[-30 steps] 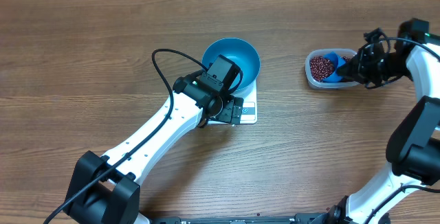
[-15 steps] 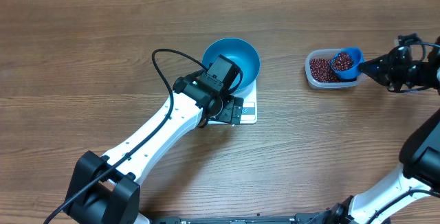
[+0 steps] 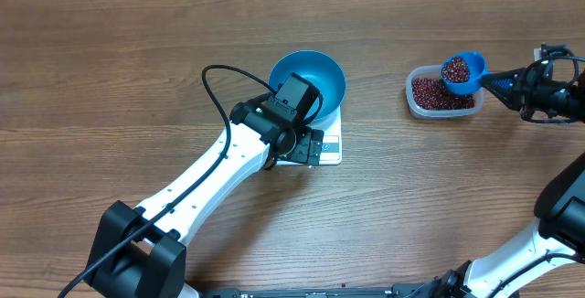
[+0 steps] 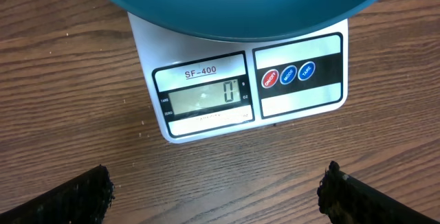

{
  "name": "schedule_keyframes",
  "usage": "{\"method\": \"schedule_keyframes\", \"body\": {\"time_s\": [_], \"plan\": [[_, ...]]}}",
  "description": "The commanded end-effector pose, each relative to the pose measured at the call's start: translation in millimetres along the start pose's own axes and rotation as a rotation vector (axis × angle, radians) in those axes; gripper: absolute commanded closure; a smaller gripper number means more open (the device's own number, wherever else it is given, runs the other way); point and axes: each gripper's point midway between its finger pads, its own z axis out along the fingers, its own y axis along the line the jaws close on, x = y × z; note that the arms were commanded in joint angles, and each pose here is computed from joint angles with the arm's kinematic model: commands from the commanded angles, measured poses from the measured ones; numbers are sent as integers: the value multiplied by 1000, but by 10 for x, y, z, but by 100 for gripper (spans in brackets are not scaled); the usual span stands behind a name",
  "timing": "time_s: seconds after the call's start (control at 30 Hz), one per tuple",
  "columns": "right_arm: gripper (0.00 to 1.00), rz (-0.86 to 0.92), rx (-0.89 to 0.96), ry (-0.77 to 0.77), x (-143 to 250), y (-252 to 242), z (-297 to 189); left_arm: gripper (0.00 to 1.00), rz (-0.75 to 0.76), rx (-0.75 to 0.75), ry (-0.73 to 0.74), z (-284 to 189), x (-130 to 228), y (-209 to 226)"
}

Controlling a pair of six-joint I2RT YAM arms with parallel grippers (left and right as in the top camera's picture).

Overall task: Scoop item into bowl and weigh 150g on scale
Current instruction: 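Tilt and lift the filled scoop out of the tub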

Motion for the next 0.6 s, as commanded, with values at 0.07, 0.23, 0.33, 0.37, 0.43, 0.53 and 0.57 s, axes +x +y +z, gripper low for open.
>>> {"method": "schedule_keyframes", "body": {"time_s": [0.07,0.23,0.33,0.37,0.43,0.53,0.57], "plan": [[96,-24,-214,-22,-22,346,-47,0,-7,12,-1,-3,-13,-54],[96,-44,-310,-27,-24,520,-59,0,-7,12,-1,-3,-13,-54],[96,-61,-389,-16,-3,687,-25,0,-7,12,-1,-3,-13,-54],[96,-79,-412,-12,11,742,-5,0,-7,12,-2,-4,-15,-55],[97,-93,-442,7,49,830,59,0,-7,12,-1,-3,-13,-54],[96,-145,-461,64,152,966,277,1,-7,12,-1,-3,-13,-54],[96,-159,-464,76,176,996,326,0,-7,12,-1,-3,-13,-54]]}}
